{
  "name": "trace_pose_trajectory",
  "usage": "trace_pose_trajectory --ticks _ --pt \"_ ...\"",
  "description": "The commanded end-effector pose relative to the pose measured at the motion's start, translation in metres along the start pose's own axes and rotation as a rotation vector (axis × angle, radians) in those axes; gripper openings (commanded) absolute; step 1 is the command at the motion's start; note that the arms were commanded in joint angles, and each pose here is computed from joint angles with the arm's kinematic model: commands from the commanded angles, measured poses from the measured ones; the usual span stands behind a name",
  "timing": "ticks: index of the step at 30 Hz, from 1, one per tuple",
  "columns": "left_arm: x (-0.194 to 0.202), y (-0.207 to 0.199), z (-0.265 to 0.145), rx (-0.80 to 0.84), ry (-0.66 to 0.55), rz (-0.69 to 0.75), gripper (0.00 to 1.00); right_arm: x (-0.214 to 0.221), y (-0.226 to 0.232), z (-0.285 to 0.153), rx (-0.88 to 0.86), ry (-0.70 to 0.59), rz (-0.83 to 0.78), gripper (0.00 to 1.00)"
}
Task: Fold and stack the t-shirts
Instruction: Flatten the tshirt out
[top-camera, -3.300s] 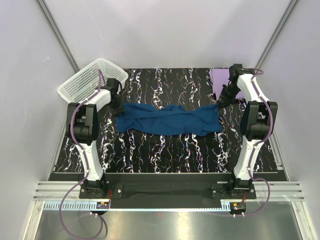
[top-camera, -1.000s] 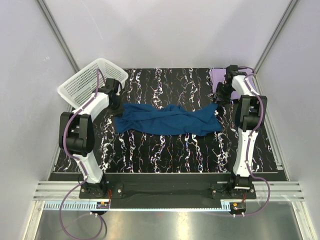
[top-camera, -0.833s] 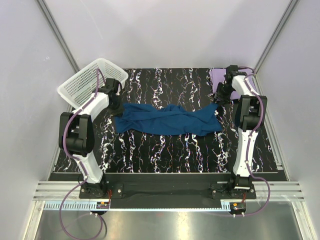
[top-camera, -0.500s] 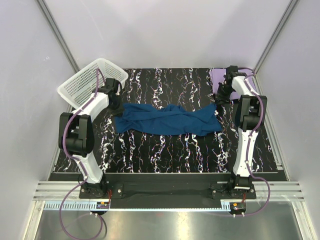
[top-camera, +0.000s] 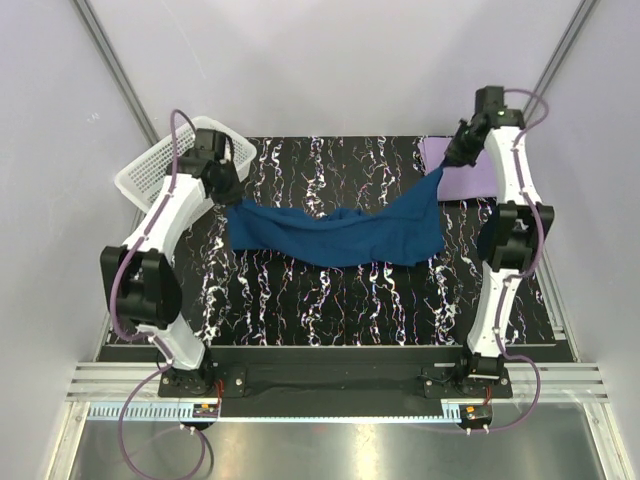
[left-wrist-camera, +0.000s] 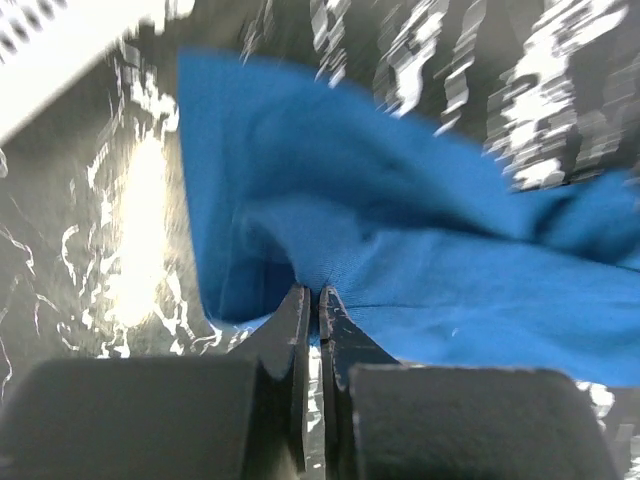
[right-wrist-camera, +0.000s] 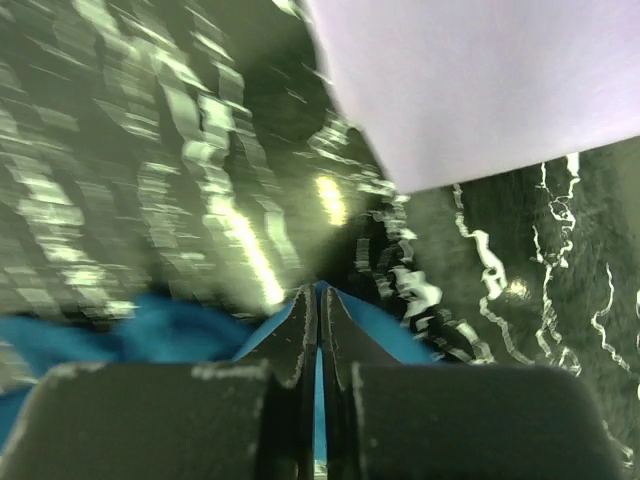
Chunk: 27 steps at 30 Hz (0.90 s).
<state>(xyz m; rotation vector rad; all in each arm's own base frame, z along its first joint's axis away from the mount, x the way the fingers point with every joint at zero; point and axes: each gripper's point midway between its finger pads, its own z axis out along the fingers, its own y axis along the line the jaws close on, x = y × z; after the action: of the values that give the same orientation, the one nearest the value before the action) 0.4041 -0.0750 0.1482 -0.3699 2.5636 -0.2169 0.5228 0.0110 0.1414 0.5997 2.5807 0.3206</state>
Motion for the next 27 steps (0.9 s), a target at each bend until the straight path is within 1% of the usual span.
trace_pose_trajectory --ticks 1,2,4,5,6,7,8,9,10,11,12,13,14,16,17,18,19,20,21,22,23,25,27 --pt "-0.042 -0.027 -0.062 0.108 -0.158 -0.025 0.0 -0.053 0.019 -0.107 -0.089 -0.229 0.12 0.0" --pt "-0.046 -0.028 -0.07 0.116 -0.18 -0.029 0.0 -0.061 0.024 -0.13 -0.12 -0.269 0.146 0.0" --pt "-0.055 -0.028 -0.092 0.125 -0.235 -0.039 0.0 -0.066 0.029 -0.152 -0.169 -0.293 0.164 0.0" --pt "-0.056 -0.025 -0.098 0.118 -0.249 -0.041 0.0 -0.07 0.027 -0.173 -0.187 -0.324 0.182 0.0" --pt "-0.055 -0.023 -0.102 0.113 -0.256 -0.043 0.0 -0.07 0.029 -0.183 -0.204 -0.333 0.189 0.0" --pt "-0.051 -0.014 -0.112 0.089 -0.274 -0.049 0.0 -0.069 0.03 -0.192 -0.222 -0.337 0.195 0.0" --pt "-0.046 -0.01 -0.114 0.079 -0.271 -0.048 0.0 -0.066 0.031 -0.209 -0.242 -0.351 0.197 0.0" --pt "-0.041 -0.006 -0.119 0.075 -0.277 -0.046 0.0 -0.062 0.032 -0.217 -0.247 -0.353 0.195 0.0" --pt "-0.037 -0.003 -0.134 0.084 -0.313 -0.045 0.0 -0.058 0.032 -0.224 -0.248 -0.355 0.193 0.0" --pt "-0.016 0.006 -0.124 0.066 -0.275 -0.043 0.0 -0.047 0.03 -0.233 -0.245 -0.346 0.19 0.0" --pt "-0.006 0.01 -0.124 0.065 -0.27 -0.046 0.0 -0.039 0.028 -0.235 -0.241 -0.332 0.19 0.0" --pt "0.005 0.016 -0.121 0.054 -0.26 -0.048 0.0 -0.03 0.027 -0.236 -0.241 -0.316 0.192 0.0" --pt "0.028 0.025 -0.117 0.048 -0.234 -0.049 0.0 -0.009 0.02 -0.233 -0.232 -0.282 0.197 0.0" --pt "0.057 0.034 -0.107 0.045 -0.187 -0.061 0.0 0.019 0.016 -0.227 -0.242 -0.235 0.193 0.0" --pt "0.068 0.036 -0.108 0.058 -0.184 -0.084 0.0 0.045 0.003 -0.215 -0.216 -0.193 0.192 0.0" --pt "0.099 0.047 -0.088 0.035 -0.111 -0.097 0.0 0.06 -0.003 -0.208 -0.205 -0.167 0.188 0.0" --pt "0.111 0.044 -0.082 0.07 -0.082 -0.105 0.0 0.075 -0.012 -0.201 -0.179 -0.141 0.189 0.0" --pt "0.124 0.046 -0.077 0.071 -0.059 -0.129 0.0 0.102 -0.026 -0.186 -0.143 -0.086 0.196 0.0" --pt "0.144 0.052 -0.063 0.059 -0.011 -0.142 0.0 0.115 -0.031 -0.181 -0.138 -0.06 0.194 0.0" --pt "0.156 0.054 -0.057 0.061 0.016 -0.151 0.01 0.128 -0.037 -0.175 -0.124 -0.034 0.198 0.0" --pt "0.161 0.051 -0.052 0.066 0.028 -0.171 0.01 0.15 -0.046 -0.165 -0.105 0.003 0.209 0.0" --pt "0.166 0.045 -0.046 0.076 0.057 -0.187 0.02 0.168 -0.053 -0.157 -0.095 0.042 0.216 0.0" --pt "0.175 0.045 -0.04 0.066 0.095 -0.263 0.06 0.186 -0.062 -0.149 -0.075 0.084 0.219 0.0"
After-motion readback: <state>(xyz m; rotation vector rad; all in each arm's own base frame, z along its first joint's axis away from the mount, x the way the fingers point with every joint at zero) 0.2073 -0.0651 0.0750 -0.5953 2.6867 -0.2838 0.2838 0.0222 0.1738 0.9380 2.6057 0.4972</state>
